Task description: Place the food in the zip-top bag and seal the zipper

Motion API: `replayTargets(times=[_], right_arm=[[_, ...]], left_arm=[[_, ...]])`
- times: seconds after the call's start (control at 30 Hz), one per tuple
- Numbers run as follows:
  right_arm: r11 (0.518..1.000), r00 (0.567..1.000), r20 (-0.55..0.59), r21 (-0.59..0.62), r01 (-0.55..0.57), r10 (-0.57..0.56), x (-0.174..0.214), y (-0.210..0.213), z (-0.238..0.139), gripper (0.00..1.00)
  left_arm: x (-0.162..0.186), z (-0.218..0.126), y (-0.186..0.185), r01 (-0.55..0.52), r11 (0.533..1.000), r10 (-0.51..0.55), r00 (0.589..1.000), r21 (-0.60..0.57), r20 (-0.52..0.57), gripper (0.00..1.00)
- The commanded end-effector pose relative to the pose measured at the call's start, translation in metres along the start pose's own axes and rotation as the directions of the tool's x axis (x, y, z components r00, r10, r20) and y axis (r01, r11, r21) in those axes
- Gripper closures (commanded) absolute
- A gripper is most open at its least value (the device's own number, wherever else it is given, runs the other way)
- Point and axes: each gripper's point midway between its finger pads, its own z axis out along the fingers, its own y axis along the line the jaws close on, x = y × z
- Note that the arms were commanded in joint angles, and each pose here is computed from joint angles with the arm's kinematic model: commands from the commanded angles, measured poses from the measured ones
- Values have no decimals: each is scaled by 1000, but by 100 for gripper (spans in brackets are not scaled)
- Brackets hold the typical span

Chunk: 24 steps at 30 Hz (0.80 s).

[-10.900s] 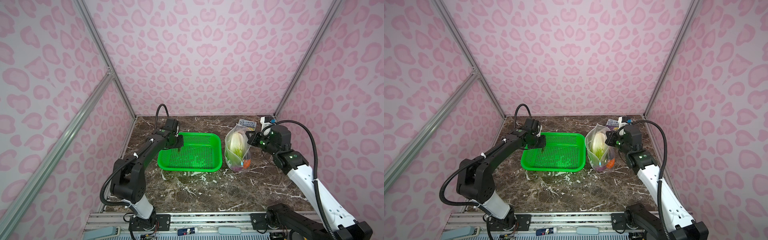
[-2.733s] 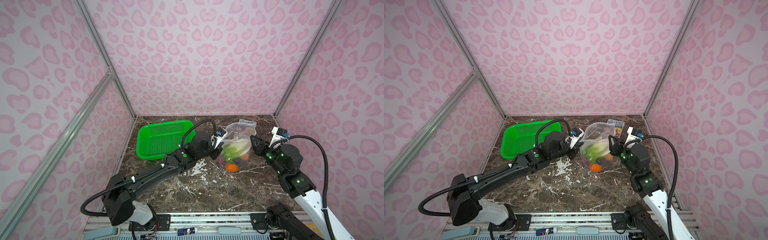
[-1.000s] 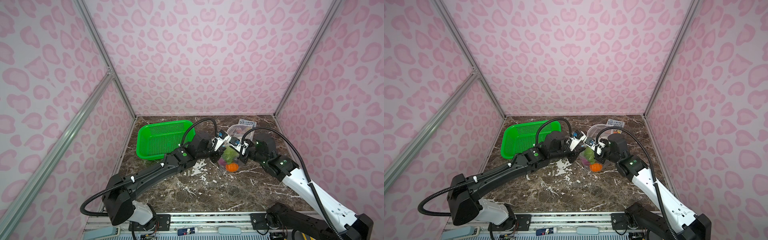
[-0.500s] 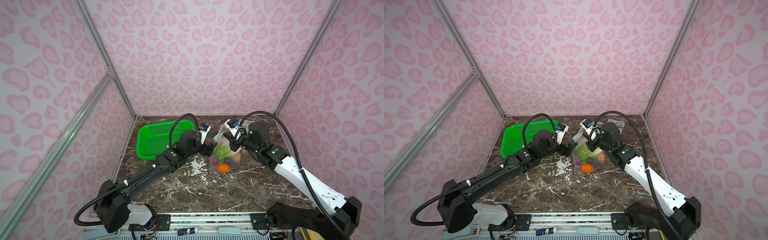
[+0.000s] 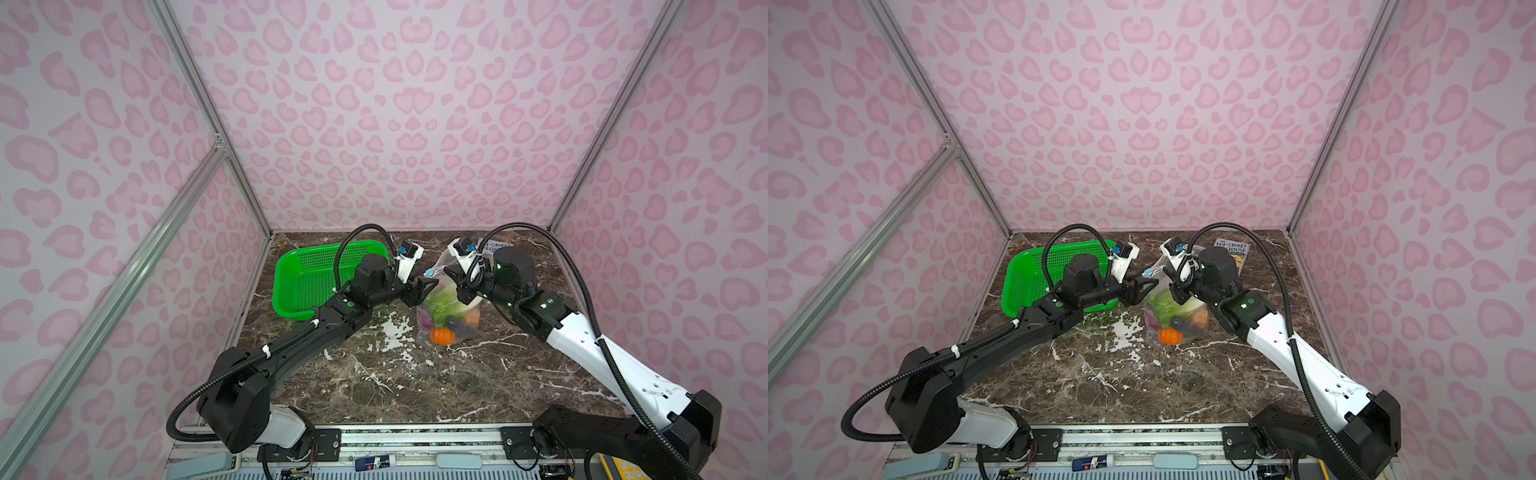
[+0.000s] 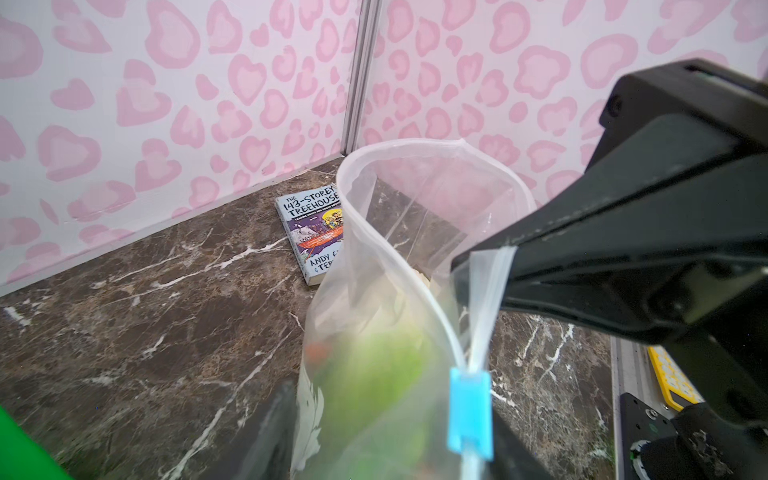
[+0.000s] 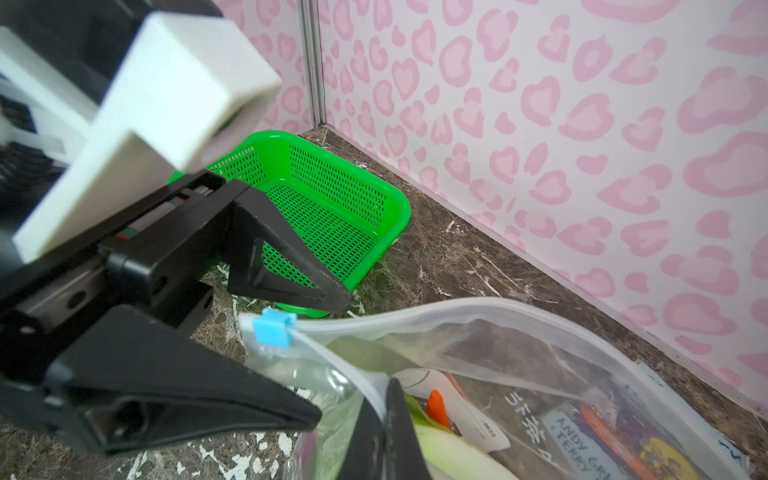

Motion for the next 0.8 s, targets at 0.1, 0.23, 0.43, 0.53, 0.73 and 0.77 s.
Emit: replayTargets(times=[0.1,0.23,0.43,0.53,0.73,0.77], right_arm=[[1000,1000,19,6,-13,13,-2,0,-4,100],[1000,1000,18,-14,-26,26,2,4,-7,100],[997,998,17,-56,-59,60,0,16,-13,100],[995,998,38,-94,-38,42,-10,35,-15,100],[985,999,26,-168,-38,43,-10,67,-5,100],[985,999,19,-170,-44,48,-8,68,-2,100]], left_arm=[[-22,-3,-4,12,999,-16,996,52,92,73],[-30,-5,0,19,999,-25,993,46,119,96],[-50,-20,7,-11,999,3,987,49,162,97],[-58,-26,7,-56,997,47,987,55,155,96],[-49,-24,15,-99,995,97,992,31,79,96],[-40,-21,19,-86,996,85,995,22,43,96]])
